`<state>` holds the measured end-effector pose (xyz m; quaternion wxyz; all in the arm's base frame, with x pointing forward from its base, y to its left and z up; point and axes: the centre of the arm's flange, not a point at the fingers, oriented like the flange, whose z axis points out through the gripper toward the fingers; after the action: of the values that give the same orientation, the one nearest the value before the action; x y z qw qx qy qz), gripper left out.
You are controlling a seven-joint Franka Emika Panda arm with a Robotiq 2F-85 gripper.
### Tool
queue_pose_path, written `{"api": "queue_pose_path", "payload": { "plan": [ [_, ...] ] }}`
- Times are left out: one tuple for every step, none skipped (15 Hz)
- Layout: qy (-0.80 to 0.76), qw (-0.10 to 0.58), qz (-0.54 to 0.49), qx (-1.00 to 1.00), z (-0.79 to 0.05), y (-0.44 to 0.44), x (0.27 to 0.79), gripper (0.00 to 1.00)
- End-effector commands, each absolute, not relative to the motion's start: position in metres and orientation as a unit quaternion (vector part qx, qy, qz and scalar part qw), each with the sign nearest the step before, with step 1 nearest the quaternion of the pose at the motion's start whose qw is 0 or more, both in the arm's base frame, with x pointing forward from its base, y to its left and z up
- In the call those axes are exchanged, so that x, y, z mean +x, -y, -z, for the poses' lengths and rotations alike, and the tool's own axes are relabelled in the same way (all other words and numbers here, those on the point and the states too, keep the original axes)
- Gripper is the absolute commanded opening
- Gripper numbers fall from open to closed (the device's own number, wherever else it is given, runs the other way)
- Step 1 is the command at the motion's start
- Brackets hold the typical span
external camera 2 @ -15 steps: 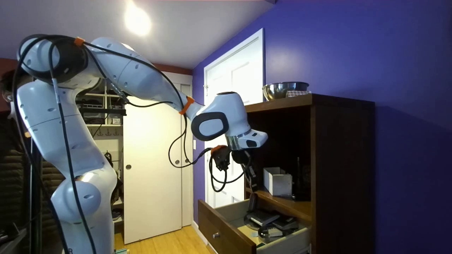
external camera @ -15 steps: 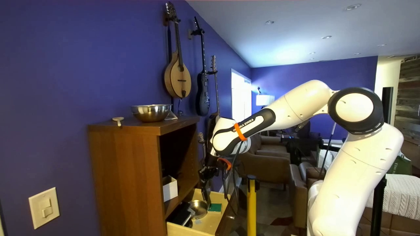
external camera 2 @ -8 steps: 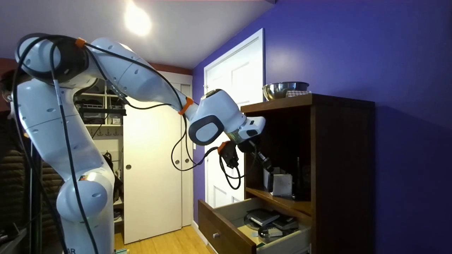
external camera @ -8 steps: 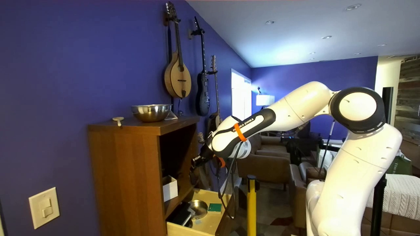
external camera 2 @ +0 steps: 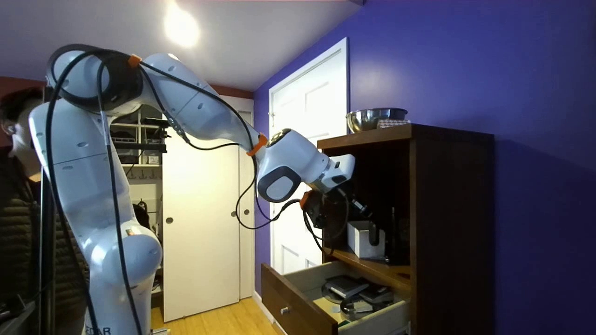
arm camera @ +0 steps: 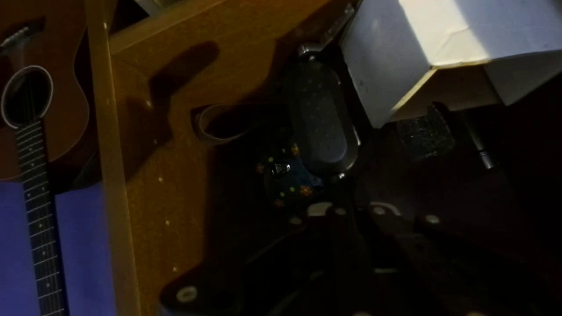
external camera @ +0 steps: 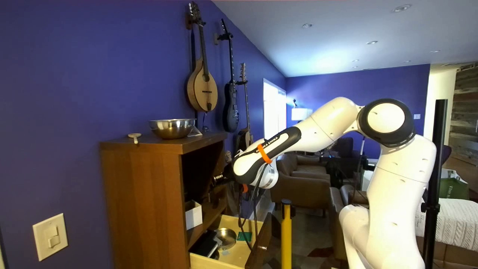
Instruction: Pick up the black object from the silver bowl in the open drawer and put it on the shelf
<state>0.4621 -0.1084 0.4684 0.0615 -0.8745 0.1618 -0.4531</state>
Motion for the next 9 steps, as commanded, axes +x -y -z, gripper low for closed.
{"api": "queue_pose_path", "payload": {
  "plan": [
    [-0.175,0.065,0.468,-0.864,-0.442,0.134,0.497,0.01],
    [-0.181,0.065,0.466,-0.864,-0.438,0.138,0.501,0.01],
    [-0.188,0.064,0.463,-0.864,-0.433,0.145,0.504,0.01],
    [-0.194,0.067,0.460,-0.864,-0.432,0.148,0.507,0.01],
    [-0.201,0.067,0.455,-0.865,-0.427,0.155,0.510,0.01],
    [-0.206,0.066,0.448,-0.867,-0.422,0.159,0.514,0.01],
    [-0.209,0.067,0.444,-0.869,-0.417,0.162,0.518,0.01],
    [-0.213,0.066,0.441,-0.870,-0.412,0.167,0.522,0.01],
    [-0.217,0.067,0.437,-0.871,-0.409,0.169,0.523,0.01]
  ]
}}
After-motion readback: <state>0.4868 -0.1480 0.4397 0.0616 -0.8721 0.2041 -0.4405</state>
